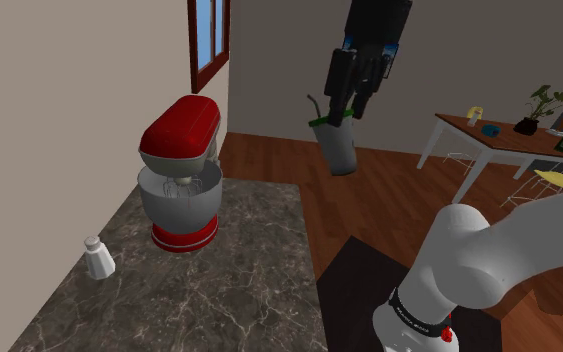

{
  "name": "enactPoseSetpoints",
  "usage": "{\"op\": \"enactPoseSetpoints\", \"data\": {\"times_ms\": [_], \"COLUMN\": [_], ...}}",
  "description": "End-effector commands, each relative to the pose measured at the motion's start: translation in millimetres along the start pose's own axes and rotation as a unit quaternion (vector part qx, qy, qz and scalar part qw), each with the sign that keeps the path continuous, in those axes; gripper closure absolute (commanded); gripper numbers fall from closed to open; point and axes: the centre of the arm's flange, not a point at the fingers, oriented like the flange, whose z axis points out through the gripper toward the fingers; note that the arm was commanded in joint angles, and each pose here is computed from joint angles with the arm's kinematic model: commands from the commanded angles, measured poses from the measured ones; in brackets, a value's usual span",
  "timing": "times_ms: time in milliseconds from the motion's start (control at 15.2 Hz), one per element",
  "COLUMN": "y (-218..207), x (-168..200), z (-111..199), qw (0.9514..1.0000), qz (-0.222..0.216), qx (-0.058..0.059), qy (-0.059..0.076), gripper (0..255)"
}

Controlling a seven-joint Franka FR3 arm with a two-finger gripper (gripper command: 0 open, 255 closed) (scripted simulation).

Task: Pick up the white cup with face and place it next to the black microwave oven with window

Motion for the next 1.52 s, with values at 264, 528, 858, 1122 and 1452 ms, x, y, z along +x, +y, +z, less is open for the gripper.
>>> {"op": "enactPoseSetpoints", "data": {"times_ms": [264,528,858,1122,1452], "y": [0,0,-27,-63,-108], "x": [-1,-1,-30,-69,-117], "z": [-32,-53,-62,-62,-62], "qw": [1.0,1.0,1.0,1.0,1.0], "qz": [0.0,0.0,0.0,0.0,0.0], "qx": [0.0,0.0,0.0,0.0,0.0], "qy": [0.0,0.0,0.0,0.0,0.0], "gripper": [255,255,255,255,255]}}
